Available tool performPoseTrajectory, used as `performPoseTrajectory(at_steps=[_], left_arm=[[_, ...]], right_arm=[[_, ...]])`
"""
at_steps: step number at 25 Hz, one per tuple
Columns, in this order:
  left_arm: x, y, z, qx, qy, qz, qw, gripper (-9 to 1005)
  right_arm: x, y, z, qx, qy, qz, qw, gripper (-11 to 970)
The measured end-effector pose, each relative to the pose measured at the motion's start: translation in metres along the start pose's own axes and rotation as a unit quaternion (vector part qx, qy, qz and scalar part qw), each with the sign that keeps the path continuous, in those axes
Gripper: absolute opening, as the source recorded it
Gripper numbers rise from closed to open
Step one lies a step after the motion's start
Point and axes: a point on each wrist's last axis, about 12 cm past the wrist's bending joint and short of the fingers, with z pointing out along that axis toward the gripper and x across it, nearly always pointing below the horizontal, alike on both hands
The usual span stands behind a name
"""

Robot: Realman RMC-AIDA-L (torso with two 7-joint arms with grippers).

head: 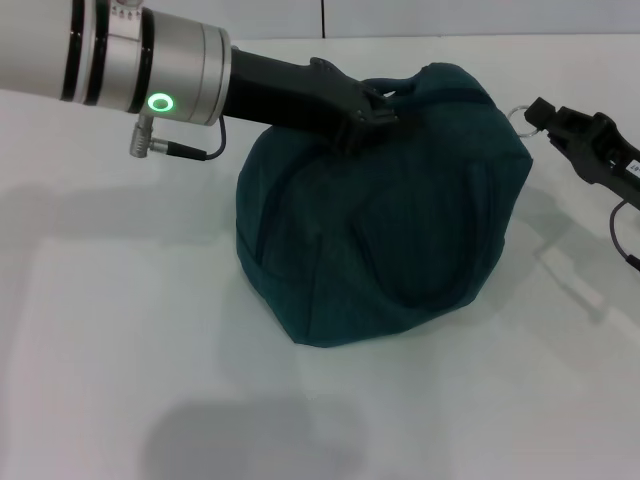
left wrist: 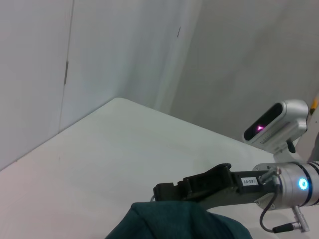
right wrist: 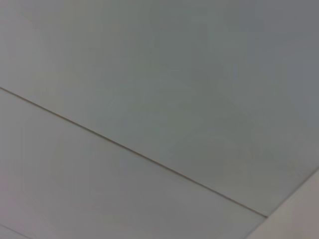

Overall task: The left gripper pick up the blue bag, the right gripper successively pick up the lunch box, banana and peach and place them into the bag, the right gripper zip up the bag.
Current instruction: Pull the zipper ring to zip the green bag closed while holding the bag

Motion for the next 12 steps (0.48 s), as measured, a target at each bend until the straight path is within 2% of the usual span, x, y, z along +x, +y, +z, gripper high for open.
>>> performPoseTrajectory(at_steps=[12], left_arm=[[0.0047, -0.0003, -0.005, 0.0, -0.016, -0.012, 1.0, 47]], right_arm=[[0.0016, -0.0019, -0.0002, 0.008, 0.007, -0.003, 1.0, 56]])
